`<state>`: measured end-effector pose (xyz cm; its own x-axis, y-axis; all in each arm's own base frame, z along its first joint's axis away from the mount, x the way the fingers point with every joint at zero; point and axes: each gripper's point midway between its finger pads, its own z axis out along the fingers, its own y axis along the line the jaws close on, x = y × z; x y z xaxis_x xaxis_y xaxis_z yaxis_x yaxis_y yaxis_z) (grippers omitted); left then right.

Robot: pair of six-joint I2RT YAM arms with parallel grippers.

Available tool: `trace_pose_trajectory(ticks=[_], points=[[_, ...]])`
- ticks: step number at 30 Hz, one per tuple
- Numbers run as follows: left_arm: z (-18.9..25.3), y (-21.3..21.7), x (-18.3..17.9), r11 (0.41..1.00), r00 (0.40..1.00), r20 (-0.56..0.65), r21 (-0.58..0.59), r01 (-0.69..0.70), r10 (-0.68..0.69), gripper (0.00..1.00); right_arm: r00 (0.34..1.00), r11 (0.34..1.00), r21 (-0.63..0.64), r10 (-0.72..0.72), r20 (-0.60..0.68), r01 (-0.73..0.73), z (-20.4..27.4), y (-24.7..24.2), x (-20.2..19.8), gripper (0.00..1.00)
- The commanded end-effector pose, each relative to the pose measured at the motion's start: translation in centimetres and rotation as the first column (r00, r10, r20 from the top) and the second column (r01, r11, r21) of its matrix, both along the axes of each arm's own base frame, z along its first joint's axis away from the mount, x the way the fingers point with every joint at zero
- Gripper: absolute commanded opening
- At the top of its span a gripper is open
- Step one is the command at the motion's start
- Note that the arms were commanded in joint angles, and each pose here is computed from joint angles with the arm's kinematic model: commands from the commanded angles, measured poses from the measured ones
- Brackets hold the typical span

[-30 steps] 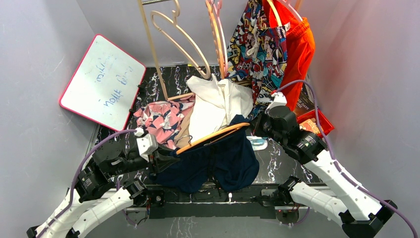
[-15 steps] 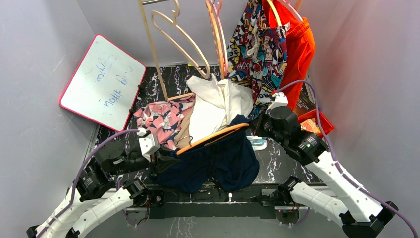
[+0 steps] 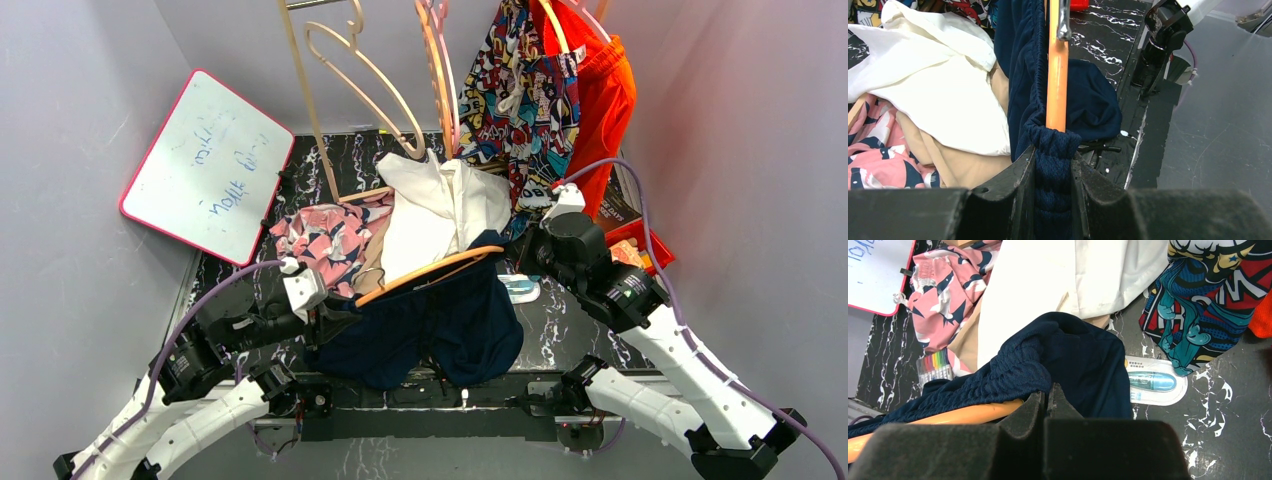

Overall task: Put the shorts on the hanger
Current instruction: Hang the shorts on the hanger.

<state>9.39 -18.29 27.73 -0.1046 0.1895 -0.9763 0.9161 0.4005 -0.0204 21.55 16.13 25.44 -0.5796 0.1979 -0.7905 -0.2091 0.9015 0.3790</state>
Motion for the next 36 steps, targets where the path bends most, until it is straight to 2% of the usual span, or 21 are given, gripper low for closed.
trace_pose_trajectory(ticks=[1, 9, 17, 21, 28, 32, 36], points=[[1.1, 0.8, 0.1, 1.000, 0.999, 0.030, -0.004, -0.029, 0.029, 0.00, 0.979, 0.984, -0.052, -0.165, 0.118, 0.172, 2.8, -3.7, 2.0, 0.00], [-0.4, 0.7, 1.2, 0.996, 0.998, 0.003, 0.049, -0.070, 0.070, 0.00, 0.987, 0.990, -0.047, -0.126, 0.097, 0.131, 2.9, -3.0, 1.8, 0.00], [-1.0, 1.2, 2.4, 0.986, 0.994, 0.030, 0.124, -0.109, 0.106, 0.00, 0.988, 0.986, -0.108, -0.114, 0.100, 0.125, 3.5, -3.5, 1.8, 0.00], [-0.3, 1.2, 2.7, 0.986, 0.992, 0.041, 0.112, -0.124, 0.121, 0.00, 0.991, 0.982, -0.147, -0.105, 0.084, 0.116, 3.0, -3.6, 1.9, 0.00], [1.6, 1.6, 3.8, 0.978, 0.975, 0.075, 0.020, -0.210, 0.208, 0.00, 0.995, 0.984, -0.156, -0.083, 0.060, 0.092, 2.4, -3.2, 1.7, 0.00], [1.8, 2.4, 4.6, 0.963, 0.960, 0.097, 0.037, -0.266, 0.261, 0.00, 0.996, 0.986, -0.147, -0.070, 0.051, 0.077, 2.4, -2.9, 1.6, 0.00], [1.3, 2.2, 4.5, 0.968, 0.966, 0.112, 0.069, -0.239, 0.231, 0.00, 0.997, 0.989, -0.130, -0.058, 0.043, 0.063, 2.6, -2.5, 1.5, 0.00]])
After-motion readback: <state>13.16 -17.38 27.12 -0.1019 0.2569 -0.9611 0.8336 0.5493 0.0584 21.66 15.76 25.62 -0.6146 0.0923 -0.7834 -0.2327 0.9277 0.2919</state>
